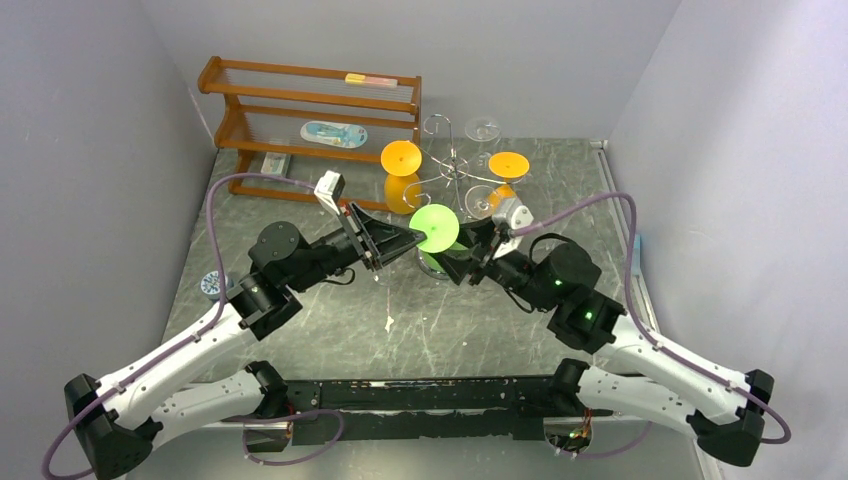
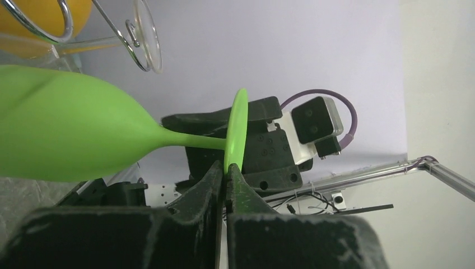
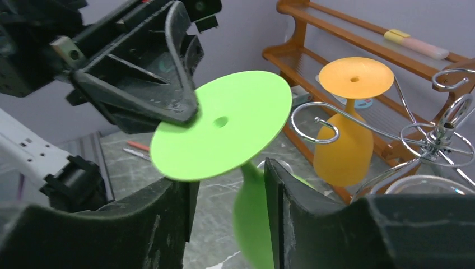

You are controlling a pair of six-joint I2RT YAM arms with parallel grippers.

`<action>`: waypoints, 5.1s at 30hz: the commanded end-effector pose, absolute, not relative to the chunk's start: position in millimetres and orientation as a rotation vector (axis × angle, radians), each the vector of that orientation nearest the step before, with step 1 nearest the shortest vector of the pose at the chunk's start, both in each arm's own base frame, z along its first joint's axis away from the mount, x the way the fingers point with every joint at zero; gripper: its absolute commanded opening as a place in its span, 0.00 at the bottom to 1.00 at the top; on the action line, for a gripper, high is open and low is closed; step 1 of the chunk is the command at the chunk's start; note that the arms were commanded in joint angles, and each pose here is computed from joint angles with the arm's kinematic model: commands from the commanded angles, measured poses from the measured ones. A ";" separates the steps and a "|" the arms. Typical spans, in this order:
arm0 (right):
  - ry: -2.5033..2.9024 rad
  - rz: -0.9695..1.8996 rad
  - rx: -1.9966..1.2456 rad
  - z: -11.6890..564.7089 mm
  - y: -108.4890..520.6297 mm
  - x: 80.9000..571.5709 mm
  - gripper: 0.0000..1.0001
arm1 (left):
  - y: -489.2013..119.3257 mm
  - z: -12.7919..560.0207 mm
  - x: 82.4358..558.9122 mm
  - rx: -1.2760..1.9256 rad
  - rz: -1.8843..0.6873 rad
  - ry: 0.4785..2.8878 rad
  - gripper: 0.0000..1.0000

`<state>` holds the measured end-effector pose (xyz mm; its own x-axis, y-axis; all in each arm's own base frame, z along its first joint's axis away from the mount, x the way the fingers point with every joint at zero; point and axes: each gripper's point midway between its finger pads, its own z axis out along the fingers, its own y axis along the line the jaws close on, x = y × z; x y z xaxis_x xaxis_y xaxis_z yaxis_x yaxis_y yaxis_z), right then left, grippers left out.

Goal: Place the wine glass upside down on the wine glass rack

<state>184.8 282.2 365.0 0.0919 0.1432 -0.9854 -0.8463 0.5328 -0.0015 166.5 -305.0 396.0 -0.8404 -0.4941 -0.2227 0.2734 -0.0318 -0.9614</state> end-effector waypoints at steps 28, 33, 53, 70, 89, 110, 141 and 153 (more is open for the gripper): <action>1.135 1.060 -0.484 429.5 198.1 117.4 0.59 | -329.2 384.7 238.5 -0.624 -1.759 1.797 0.05; 1.138 1.071 -0.473 429.5 198.1 117.2 0.59 | -313.9 390.5 254.2 -0.706 -1.655 1.736 0.05; 1.140 1.057 -0.397 432.5 189.1 123.8 0.58 | -305.2 394.0 281.9 -0.852 -1.564 1.655 0.05; 1.128 1.069 -0.387 440.0 183.3 119.3 0.57 | -294.1 390.5 288.9 -0.922 -1.522 1.612 0.05; 1.144 1.078 -0.371 435.3 185.9 122.3 0.57 | -279.6 367.5 269.9 -0.948 -1.527 1.661 0.05; 1.166 1.069 -0.349 427.7 187.3 127.9 0.57 | -293.8 360.6 251.1 -0.799 -1.562 1.774 0.05; 1.175 1.065 -0.341 425.6 188.3 130.2 0.57 | -314.8 349.3 242.1 -0.576 -1.550 1.868 0.21; 1.185 1.057 -0.335 426.9 184.7 129.9 0.57 | -296.3 357.5 223.2 -0.371 -1.473 1.835 0.82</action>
